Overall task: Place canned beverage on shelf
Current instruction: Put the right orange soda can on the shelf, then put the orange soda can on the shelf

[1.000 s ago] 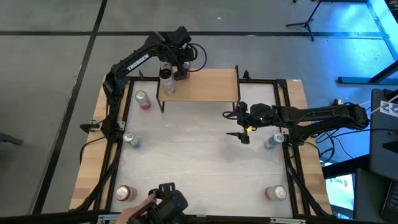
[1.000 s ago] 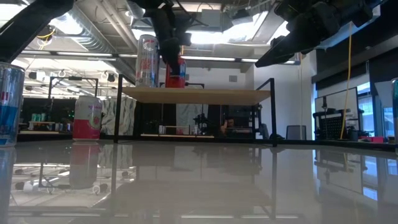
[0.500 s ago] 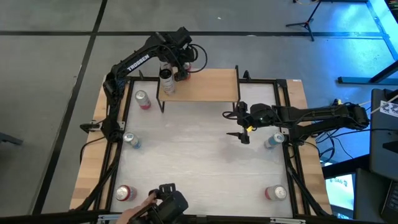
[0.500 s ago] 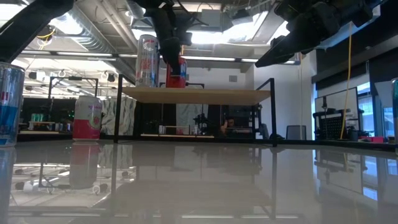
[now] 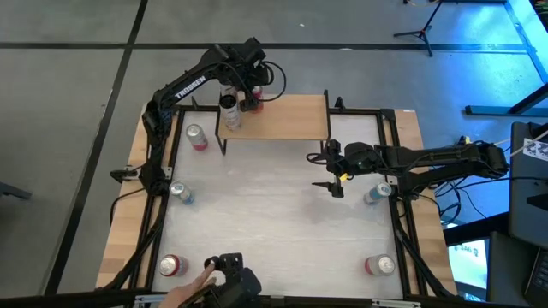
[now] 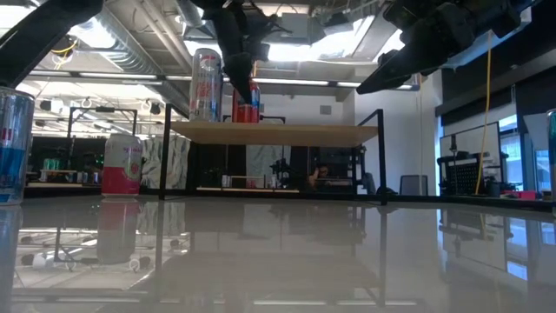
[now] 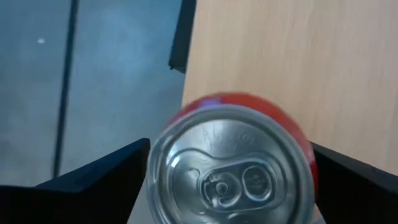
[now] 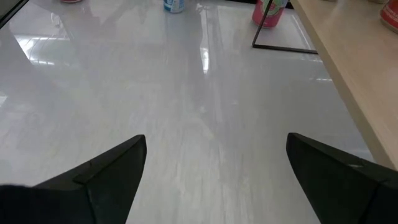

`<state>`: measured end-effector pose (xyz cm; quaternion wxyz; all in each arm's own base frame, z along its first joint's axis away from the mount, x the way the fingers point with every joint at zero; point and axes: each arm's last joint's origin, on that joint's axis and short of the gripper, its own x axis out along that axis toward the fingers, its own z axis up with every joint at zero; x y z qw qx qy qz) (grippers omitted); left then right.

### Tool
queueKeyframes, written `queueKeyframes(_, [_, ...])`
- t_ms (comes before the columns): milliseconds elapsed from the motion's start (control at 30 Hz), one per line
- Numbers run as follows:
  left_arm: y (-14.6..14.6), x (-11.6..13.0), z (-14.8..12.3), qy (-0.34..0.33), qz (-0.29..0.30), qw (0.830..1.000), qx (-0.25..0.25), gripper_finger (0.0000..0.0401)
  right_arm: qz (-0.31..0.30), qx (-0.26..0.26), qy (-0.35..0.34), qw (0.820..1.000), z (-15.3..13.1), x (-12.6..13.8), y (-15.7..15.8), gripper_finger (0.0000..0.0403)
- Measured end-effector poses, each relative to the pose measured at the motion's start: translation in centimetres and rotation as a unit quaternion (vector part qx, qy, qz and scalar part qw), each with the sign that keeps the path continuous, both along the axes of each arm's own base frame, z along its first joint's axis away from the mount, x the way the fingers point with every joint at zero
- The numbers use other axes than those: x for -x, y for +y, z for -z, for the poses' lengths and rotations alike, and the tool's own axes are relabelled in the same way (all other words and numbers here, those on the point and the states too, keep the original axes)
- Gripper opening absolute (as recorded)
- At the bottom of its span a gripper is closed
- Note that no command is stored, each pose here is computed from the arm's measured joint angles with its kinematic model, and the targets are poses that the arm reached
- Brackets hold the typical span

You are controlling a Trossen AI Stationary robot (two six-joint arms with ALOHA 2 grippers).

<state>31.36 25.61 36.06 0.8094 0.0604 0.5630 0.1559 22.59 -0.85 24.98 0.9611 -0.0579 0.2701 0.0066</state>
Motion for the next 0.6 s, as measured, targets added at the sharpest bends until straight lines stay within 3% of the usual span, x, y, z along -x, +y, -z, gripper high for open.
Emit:
queueKeyframes(300, [-2.5,-0.9,-4.4,-0.035,0.011,0.996,-0.080,0.0392,0.000,0.000,0.000,1.000,0.0,0.0,0.0,0.0381])
queueKeyframes(433, [-4.7,-0.9,-6.4,-0.057,-0.003,0.990,-0.133,0.0393,0.000,0.000,0.001,1.000,0.0,0.0,0.0,0.0381])
queueKeyframes(600, [-7.9,-1.9,-7.2,-0.065,-0.027,0.986,-0.150,0.0393,-0.006,0.011,-0.006,1.000,-0.1,-0.1,0.0,0.0381])
